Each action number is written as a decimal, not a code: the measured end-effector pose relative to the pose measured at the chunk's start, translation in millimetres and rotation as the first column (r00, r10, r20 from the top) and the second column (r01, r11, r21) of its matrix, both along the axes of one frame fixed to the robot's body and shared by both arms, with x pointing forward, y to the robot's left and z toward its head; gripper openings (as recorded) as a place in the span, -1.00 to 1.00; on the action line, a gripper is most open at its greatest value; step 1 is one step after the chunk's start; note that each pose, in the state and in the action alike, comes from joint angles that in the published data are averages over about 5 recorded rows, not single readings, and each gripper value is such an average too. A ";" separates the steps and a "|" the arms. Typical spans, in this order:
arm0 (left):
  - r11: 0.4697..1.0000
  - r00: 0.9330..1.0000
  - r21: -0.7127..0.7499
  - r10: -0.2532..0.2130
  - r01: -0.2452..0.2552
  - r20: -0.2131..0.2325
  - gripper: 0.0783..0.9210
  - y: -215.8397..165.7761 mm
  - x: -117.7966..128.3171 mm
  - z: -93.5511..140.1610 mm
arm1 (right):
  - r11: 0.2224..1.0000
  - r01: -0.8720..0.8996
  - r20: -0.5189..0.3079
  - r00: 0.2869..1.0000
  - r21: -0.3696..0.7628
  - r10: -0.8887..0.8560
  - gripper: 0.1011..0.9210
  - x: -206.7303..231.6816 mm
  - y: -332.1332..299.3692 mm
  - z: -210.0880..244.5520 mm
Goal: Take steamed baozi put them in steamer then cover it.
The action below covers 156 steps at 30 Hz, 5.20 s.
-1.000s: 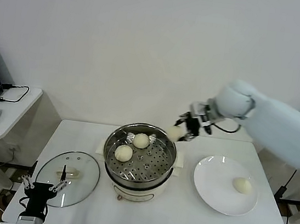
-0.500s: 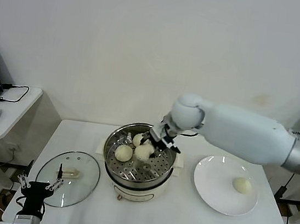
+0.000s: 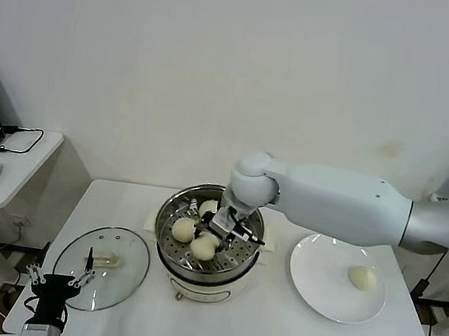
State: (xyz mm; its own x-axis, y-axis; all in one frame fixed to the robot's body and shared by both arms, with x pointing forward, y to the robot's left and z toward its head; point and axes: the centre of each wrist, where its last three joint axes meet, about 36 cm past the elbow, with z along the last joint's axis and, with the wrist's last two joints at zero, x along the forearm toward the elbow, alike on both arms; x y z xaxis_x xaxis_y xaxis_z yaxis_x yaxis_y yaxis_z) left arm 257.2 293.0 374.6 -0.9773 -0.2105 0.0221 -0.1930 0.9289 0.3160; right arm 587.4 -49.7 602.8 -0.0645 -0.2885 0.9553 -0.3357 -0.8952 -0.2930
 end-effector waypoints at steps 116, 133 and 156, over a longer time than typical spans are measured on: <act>1.000 1.000 0.018 -0.026 0.026 0.009 0.77 3.4 3.7 3.1 | 0.278 0.959 0.064 0.281 -0.054 -0.957 0.05 12.3 -404.7 -130.9; 0.999 0.999 0.008 -0.038 0.038 0.021 0.77 -1.6 8.2 5.6 | 0.344 0.926 -0.039 0.354 0.154 -0.934 0.08 33.5 -327.8 26.2; 1.000 1.000 -0.001 -0.020 0.020 0.010 0.77 2.6 10.0 -1.7 | 0.436 0.891 -0.237 0.454 0.128 -0.859 0.08 14.8 -96.9 50.7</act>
State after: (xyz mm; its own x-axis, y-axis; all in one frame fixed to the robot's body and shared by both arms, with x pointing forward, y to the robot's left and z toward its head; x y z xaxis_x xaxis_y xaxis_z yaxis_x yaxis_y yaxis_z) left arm 267.2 295.6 372.9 -0.9814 -0.1914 0.0128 -0.1779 0.9328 0.3133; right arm 602.2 -146.7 653.5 -0.2925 -0.3271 0.8986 -0.9481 -0.0231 -0.3170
